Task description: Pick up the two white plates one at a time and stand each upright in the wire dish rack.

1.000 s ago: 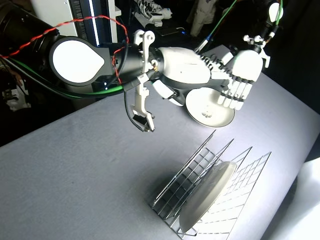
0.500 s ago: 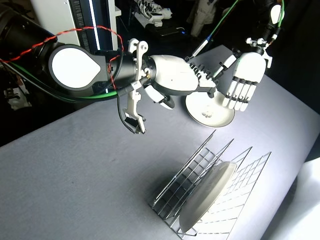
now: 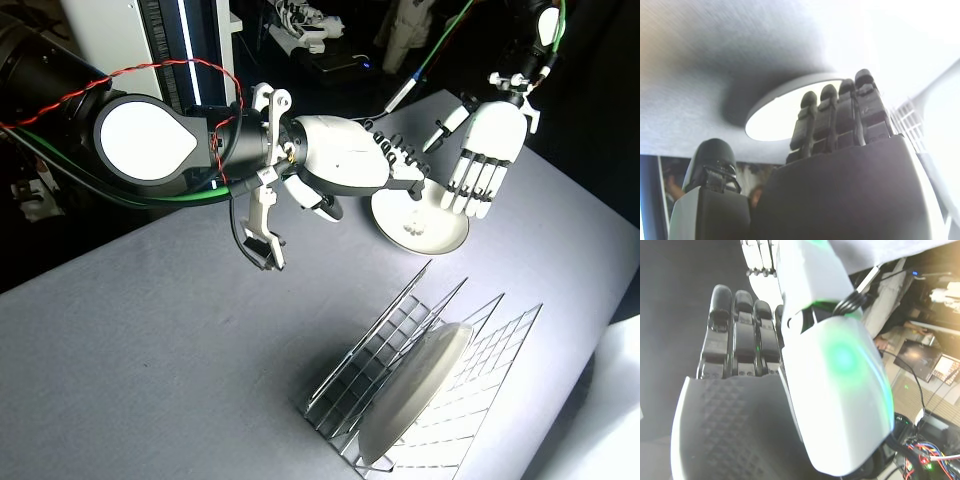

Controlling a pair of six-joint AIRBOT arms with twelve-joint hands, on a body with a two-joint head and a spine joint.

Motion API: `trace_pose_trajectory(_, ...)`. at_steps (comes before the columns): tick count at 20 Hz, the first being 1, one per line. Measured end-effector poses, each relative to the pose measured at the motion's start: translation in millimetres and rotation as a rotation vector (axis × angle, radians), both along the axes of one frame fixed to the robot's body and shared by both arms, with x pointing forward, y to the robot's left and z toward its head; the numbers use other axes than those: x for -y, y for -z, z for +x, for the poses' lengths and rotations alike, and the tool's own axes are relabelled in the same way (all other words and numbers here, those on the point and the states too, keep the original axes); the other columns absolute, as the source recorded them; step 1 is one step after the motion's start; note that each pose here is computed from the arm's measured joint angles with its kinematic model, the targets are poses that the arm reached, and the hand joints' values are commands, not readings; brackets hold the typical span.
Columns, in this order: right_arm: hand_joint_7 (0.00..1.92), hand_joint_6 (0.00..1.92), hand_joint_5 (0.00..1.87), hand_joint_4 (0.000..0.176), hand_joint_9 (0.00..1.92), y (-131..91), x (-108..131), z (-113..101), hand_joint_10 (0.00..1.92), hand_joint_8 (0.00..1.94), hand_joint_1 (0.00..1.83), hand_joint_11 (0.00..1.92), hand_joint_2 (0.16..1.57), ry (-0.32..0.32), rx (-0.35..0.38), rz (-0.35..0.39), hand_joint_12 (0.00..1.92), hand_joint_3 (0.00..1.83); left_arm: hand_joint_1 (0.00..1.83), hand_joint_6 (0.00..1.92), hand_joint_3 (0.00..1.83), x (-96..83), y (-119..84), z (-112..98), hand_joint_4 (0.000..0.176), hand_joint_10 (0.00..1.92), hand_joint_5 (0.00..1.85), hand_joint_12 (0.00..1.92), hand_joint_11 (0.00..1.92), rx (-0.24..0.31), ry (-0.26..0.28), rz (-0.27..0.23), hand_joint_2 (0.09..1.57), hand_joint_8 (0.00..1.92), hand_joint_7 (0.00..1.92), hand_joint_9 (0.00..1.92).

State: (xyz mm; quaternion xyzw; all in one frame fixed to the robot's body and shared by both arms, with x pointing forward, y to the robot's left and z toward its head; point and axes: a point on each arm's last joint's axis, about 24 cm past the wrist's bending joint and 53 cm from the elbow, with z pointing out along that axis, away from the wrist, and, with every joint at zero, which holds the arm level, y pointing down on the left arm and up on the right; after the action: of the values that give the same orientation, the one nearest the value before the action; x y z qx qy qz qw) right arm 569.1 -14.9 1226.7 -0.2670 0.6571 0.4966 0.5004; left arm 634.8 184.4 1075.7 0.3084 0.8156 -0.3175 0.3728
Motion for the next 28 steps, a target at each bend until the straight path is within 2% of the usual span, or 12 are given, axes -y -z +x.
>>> trace_pose_trajectory(2, 0.12, 0.0, 0.14, 0.0, 0.21, 0.1, 0.0, 0.1, 0.0, 0.0, 1.48, 0.0, 1.04, 0.0, 0.0, 0.0, 0.73, 0.0, 0.0, 0.01, 0.0, -2.2, 7.1, -1.0, 0.0, 0.0, 0.08, 0.04, 0.02, -0.015, -0.01, 0.006, 1.18, 0.01, 0.04, 0.01)
trace_pose_trajectory(3, 0.16, 0.0, 0.15, 0.0, 0.26, 0.2, 0.1, 0.1, 0.02, 0.01, 1.52, 0.0, 1.05, 0.001, 0.0, -0.001, 0.88, 0.0, 0.0, 0.0, 0.0, -3.8, 9.3, -0.9, 0.0, 0.0, 0.08, 0.04, 0.01, -0.02, -0.012, 0.01, 1.18, 0.01, 0.04, 0.01)
trace_pose_trajectory(8, 0.16, 0.0, 0.19, 0.0, 0.23, 3.5, 1.1, 3.1, 0.0, 0.0, 1.52, 0.0, 1.06, 0.014, -0.006, -0.013, 0.99, 0.0, 0.0, 0.0, 0.0, -8.5, 23.2, -5.5, 0.0, 0.0, 0.01, 0.0, 0.0, -0.046, -0.019, 0.03, 1.15, 0.0, 0.0, 0.0)
trace_pose_trajectory(12, 0.18, 0.0, 0.19, 0.0, 0.22, 17.6, -12.1, 4.3, 0.0, 0.0, 1.48, 0.0, 1.06, 0.018, -0.038, -0.04, 0.89, 0.0, 0.0, 0.01, 0.0, -10.6, 25.8, -6.9, 0.0, 0.0, 0.02, 0.0, 0.0, -0.054, -0.022, 0.033, 1.17, 0.0, 0.0, 0.0)
trace_pose_trajectory(13, 0.18, 0.0, 0.19, 0.0, 0.19, 21.0, -16.8, 5.1, 0.0, 0.0, 1.42, 0.0, 1.06, 0.016, -0.044, -0.045, 0.88, 0.0, 0.0, 0.01, 0.0, -10.5, 25.8, -6.9, 0.0, 0.0, 0.02, 0.0, 0.0, -0.054, -0.022, 0.032, 1.17, 0.0, 0.0, 0.0)
trace_pose_trajectory(15, 0.15, 0.0, 0.18, 0.0, 0.15, 27.1, -28.2, 7.0, 0.0, 0.0, 1.44, 0.0, 1.07, 0.007, -0.054, -0.05, 0.86, 0.0, 0.0, 0.0, 0.0, -10.4, 25.7, -7.0, 0.0, 0.0, 0.02, 0.0, 0.0, -0.055, -0.022, 0.032, 1.17, 0.0, 0.0, 0.0)
trace_pose_trajectory(17, 0.23, 0.02, 0.26, 0.0, 0.25, 33.6, -34.5, 13.6, 0.02, 0.01, 1.49, 0.0, 1.02, 0.012, -0.061, -0.06, 0.93, 0.0, 0.0, 0.01, 0.0, -10.2, 25.2, -6.8, 0.0, 0.0, 0.09, 0.01, 0.02, -0.056, -0.024, 0.028, 1.16, 0.01, 0.07, 0.02)
trace_pose_trajectory(18, 0.24, 0.01, 0.24, 0.0, 0.24, 36.1, -36.2, 17.0, 0.02, 0.01, 1.47, 0.0, 1.03, 0.017, -0.064, -0.064, 0.94, 0.0, 0.0, 0.0, 0.0, -9.9, 24.9, -6.4, 0.0, 0.0, 0.05, 0.0, 0.0, -0.057, -0.023, 0.024, 1.15, 0.0, 0.02, 0.0)
trace_pose_trajectory(20, 0.23, 0.01, 0.27, 0.0, 0.18, 41.8, -43.3, 24.2, 0.0, 0.0, 1.48, 0.0, 1.03, 0.021, -0.069, -0.071, 0.86, 0.0, 0.0, 0.01, 0.0, -9.7, 24.9, -6.1, 0.0, 0.0, 0.06, 0.0, 0.0, -0.057, -0.022, 0.023, 1.16, 0.01, 0.03, 0.0)
trace_pose_trajectory(22, 0.23, 0.0, 0.26, 0.0, 0.19, 46.3, -53.8, 25.9, 0.0, 0.0, 1.49, 0.0, 1.02, 0.012, -0.075, -0.071, 0.87, 0.0, 0.0, 0.01, 0.0, -9.6, 24.8, -6.2, 0.0, 0.0, 0.06, 0.0, 0.0, -0.057, -0.022, 0.023, 1.16, 0.01, 0.03, 0.0)
trace_pose_trajectory(28, 0.15, 0.0, 0.2, 0.0, 0.12, 41.5, -76.9, 32.0, 0.0, 0.0, 1.49, 0.0, 1.02, -0.007, -0.063, -0.052, 0.76, 0.0, 0.0, 0.0, 0.0, -9.7, 24.2, -5.7, 0.0, 0.0, 0.06, 0.0, 0.0, -0.058, -0.024, 0.019, 1.17, 0.0, 0.02, 0.0)
